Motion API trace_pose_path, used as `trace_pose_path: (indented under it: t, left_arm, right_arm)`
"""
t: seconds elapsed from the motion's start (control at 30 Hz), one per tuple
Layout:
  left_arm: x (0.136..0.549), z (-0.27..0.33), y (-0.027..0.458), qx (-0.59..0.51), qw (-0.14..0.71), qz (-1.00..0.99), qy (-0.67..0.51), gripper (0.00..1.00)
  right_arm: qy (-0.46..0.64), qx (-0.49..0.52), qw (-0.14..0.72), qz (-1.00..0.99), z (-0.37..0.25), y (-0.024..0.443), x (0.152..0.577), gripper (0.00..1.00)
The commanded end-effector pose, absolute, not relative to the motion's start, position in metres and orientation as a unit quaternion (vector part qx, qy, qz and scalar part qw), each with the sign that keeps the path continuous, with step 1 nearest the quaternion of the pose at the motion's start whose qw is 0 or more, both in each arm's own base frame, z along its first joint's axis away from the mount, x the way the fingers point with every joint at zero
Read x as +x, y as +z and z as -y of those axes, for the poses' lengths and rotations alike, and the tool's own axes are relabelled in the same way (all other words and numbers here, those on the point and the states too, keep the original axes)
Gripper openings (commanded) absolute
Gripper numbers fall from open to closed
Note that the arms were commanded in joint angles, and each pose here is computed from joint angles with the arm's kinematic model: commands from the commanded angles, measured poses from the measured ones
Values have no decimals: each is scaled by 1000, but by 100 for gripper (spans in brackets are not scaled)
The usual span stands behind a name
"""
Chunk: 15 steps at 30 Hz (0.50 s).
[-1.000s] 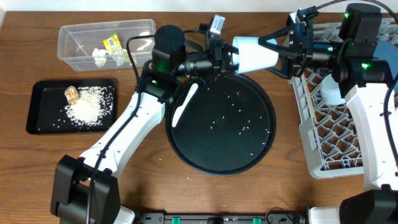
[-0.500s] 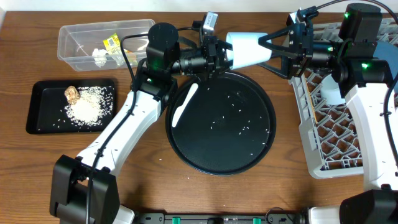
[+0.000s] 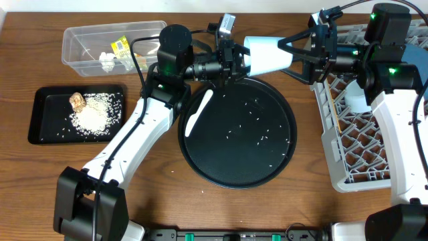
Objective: Sort waste into correct bins and load items into the dishwasher rack
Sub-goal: 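Close the right gripper on the blue cup held by the left gripper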
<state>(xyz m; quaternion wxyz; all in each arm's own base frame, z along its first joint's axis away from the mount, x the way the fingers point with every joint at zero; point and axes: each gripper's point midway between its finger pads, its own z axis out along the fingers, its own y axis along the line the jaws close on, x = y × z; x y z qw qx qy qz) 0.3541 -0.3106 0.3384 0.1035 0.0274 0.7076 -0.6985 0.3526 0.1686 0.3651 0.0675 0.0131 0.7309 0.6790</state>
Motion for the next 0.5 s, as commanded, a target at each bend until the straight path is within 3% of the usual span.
trace_pose_path:
  t: [0.0,0.47]
  left_arm:
    - [351,311,347,40,102,-703,-703,8]
    - [351,311,347,40,102,-703,-703,8]
  right_arm:
    - [681,11,60,-730,-171,363,352,82]
    - [681,4,60,-730,-175,363,350,76]
